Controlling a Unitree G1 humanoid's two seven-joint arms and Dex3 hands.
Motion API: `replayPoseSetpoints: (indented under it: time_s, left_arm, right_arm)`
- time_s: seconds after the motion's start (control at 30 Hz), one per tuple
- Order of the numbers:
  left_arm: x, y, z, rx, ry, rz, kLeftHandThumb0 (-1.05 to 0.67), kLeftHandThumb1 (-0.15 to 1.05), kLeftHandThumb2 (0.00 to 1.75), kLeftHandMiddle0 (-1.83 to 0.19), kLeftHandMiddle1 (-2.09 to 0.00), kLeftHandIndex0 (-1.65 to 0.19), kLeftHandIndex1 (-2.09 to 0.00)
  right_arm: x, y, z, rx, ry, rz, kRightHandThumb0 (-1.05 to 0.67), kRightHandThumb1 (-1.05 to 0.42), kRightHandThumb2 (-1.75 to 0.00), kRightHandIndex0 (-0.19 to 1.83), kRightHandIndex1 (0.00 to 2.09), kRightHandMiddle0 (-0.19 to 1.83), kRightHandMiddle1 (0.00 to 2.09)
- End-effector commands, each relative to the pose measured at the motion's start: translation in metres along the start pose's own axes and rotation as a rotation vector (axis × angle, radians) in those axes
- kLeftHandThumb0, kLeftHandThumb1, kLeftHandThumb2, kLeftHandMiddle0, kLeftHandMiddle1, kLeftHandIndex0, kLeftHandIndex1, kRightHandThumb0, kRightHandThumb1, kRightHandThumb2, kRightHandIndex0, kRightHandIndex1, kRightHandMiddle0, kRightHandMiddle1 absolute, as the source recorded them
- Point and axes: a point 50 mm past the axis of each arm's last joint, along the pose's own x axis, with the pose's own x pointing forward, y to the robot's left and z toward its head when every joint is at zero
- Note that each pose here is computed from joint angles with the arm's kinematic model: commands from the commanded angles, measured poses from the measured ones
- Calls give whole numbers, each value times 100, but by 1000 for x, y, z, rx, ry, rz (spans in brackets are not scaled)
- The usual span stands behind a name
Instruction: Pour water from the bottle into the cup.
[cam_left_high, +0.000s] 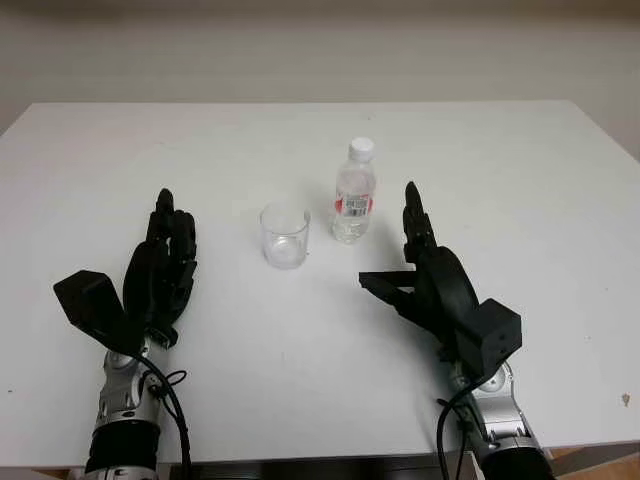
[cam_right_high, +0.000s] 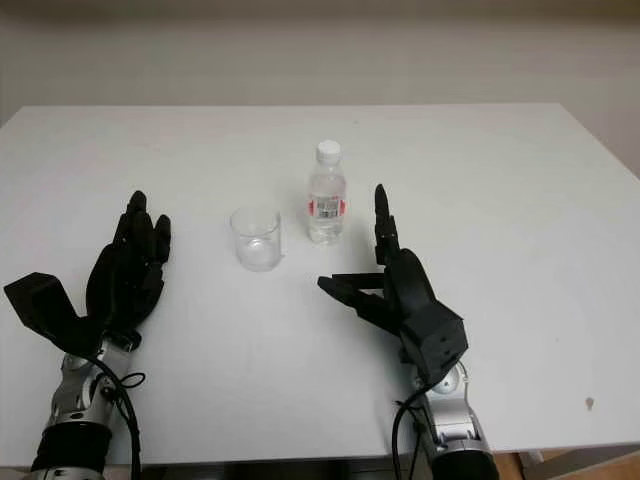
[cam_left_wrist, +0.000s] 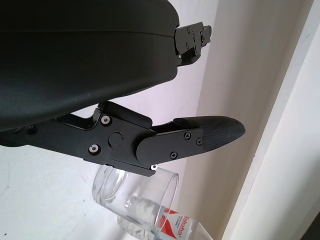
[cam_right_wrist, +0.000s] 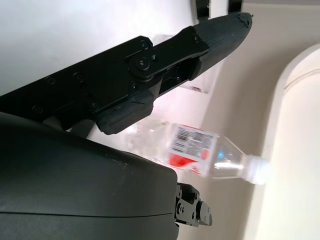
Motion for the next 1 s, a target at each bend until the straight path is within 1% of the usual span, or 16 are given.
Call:
replayPoseSetpoints:
  time_s: [0.0, 0.2, 0.33, 0.4, 0.5, 0.57, 0.97]
  left_arm:
    - [-7, 4, -15, -11, 59, 22, -68, 105, 55, 14, -6, 17, -6]
    - [-8, 4, -13, -8, 56, 22, -69, 105, 54, 14, -5, 17, -5]
    - [-9, 5, -14, -4, 59, 21, -68, 105, 55, 14, -5, 18, -5]
    - [-10, 5, -14, -4, 59, 22, -68, 105, 56, 15, -5, 18, -5]
    - [-11, 5, -14, -5, 56, 20, -68, 105, 55, 14, -5, 18, -5]
    - [-11, 4, -14, -8, 55, 21, -68, 105, 55, 14, -5, 18, -5]
    - [-10, 5, -13, -9, 57, 21, -68, 105, 55, 14, -5, 18, -5]
  right_arm:
    - [21, -7, 14, -29, -66, -11, -99, -95, -6, -19, 0, -19, 0]
    - [54, -13, 26, -45, -83, -18, -102, -96, -6, -19, 0, -19, 0]
    - [75, -14, 30, -27, -60, -5, -100, -93, -4, -19, 0, -19, 0]
    - [81, -13, 30, -38, -46, 2, -101, -92, -4, -19, 0, -19, 0]
    - [86, -13, 29, -58, -31, 6, -101, -92, -5, -19, 0, -19, 0]
    - [90, -13, 27, -103, 4, 3, -103, -92, -5, -19, 0, -19, 0]
    - [101, -10, 20, -164, 117, -4, -100, -89, -5, -19, 0, -19, 0]
